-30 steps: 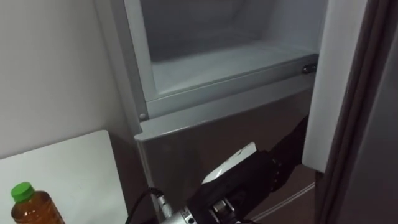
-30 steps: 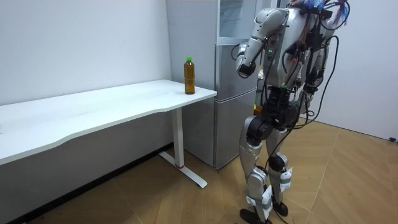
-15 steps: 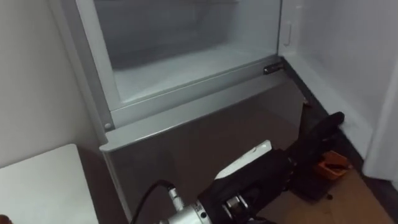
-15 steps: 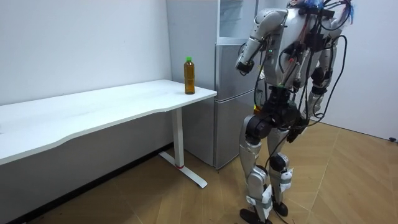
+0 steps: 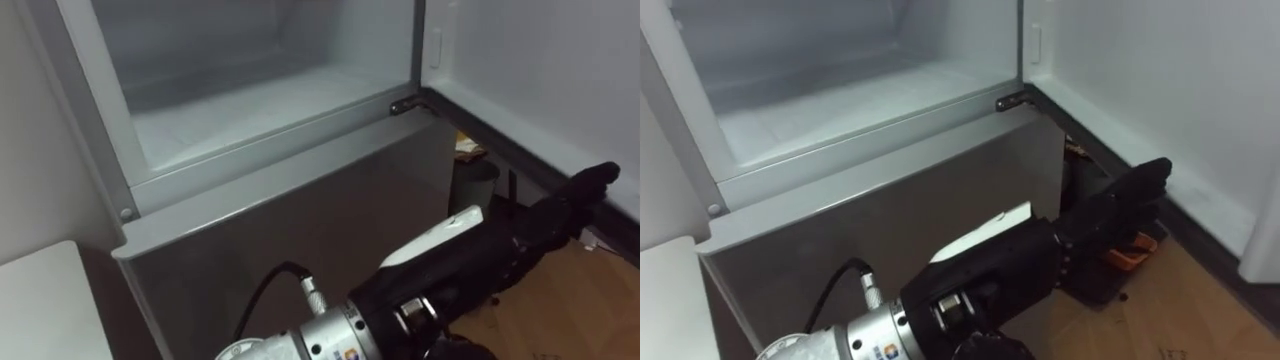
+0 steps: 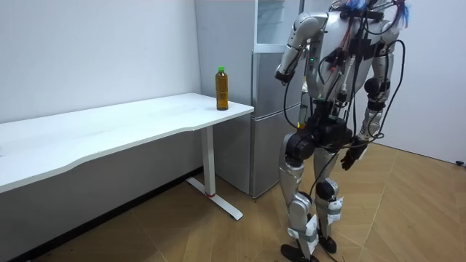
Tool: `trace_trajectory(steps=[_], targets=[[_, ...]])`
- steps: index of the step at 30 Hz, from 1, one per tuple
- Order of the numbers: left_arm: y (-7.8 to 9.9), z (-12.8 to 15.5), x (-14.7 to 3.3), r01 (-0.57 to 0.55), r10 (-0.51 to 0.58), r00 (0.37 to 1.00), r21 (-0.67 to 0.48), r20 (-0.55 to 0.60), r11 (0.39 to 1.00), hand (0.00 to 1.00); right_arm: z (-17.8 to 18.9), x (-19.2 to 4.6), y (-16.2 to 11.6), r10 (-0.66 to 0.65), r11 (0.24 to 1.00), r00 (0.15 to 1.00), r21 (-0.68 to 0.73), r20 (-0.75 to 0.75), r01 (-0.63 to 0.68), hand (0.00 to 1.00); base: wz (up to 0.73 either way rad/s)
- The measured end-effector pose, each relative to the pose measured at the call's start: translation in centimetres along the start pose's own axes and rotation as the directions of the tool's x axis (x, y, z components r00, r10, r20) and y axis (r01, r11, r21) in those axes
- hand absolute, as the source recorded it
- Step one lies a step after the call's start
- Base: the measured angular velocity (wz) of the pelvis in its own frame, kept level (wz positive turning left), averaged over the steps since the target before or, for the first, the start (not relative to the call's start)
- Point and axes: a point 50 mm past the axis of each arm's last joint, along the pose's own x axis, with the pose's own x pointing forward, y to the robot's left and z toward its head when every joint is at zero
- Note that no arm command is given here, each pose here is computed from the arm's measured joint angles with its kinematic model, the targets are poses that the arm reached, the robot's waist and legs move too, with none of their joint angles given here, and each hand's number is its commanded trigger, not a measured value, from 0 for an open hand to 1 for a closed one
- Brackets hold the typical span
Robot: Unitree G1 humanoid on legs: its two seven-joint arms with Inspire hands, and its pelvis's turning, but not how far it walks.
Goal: Put the bottle in the upper fridge
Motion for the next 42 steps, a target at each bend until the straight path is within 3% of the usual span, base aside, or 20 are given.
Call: trace_trajectory(steps=[35,42], targets=[[0.3,0.1,0.3,0.004,-0.004,1.0,-0.005,0.015,1.0,0.0,0.8,0.0,-0.3,-0.039,0.999,0.999,0.002,0.01,0.039,0.0,0.0],[1.7,1.2,-0.5,-0.056,0.054,0.998,0.035,0.045,0.998,0.0,0.7,0.2,0.3,-0.049,0.998,0.999,-0.028,0.012,0.049,0.0,0.2]])
